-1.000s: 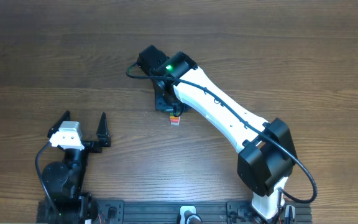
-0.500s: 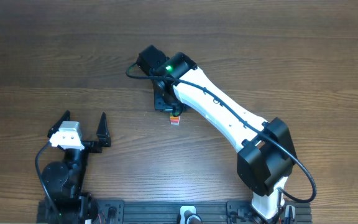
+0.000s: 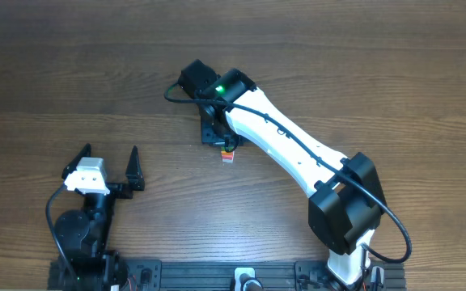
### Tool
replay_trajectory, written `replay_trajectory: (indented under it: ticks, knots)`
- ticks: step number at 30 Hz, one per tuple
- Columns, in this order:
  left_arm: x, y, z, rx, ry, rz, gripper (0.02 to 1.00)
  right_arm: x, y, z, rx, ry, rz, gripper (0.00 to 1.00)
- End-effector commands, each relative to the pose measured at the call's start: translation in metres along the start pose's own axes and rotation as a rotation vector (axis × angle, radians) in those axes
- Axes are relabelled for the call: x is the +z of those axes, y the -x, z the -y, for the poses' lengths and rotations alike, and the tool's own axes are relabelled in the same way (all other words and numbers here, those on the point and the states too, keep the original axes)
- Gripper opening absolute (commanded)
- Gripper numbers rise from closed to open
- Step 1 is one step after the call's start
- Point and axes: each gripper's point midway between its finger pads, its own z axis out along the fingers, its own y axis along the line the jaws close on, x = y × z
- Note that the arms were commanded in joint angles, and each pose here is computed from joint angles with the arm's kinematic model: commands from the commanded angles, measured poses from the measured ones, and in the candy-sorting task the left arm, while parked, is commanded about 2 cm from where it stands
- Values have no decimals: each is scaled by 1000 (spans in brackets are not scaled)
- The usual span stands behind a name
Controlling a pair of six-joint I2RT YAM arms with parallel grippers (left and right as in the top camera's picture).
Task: Stack Cubes
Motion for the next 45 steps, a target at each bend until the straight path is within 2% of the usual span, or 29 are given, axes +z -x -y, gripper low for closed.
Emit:
replay_trajectory:
  ticks: [1, 14, 29, 32, 33, 37, 44, 45]
  knots:
    - [0, -1, 1, -10, -7, 2, 996, 8, -1, 1, 12, -10, -16, 14]
    - [0, -1, 1, -10, -7, 2, 1000, 8, -2, 0, 9, -9, -16, 91]
    - [0, -1, 1, -10, -7, 2, 1000, 12, -3, -2, 7, -5, -15, 128]
    - [0, -1, 1, -10, -7, 2, 1000, 12, -3, -2, 7, -4, -15, 229]
    - [0, -1, 1, -11, -7, 2, 998, 12, -3, -2, 7, -5, -15, 336]
    - [0, -1, 1, -10, -7, 2, 1000, 12, -3, -2, 7, -4, -15, 516]
    - [0, -1, 1, -11, -7, 3, 1000, 12, -3, -2, 7, -4, -15, 726]
    - [0, -1, 1, -10, -7, 2, 1000, 12, -3, -2, 7, -4, -15, 831]
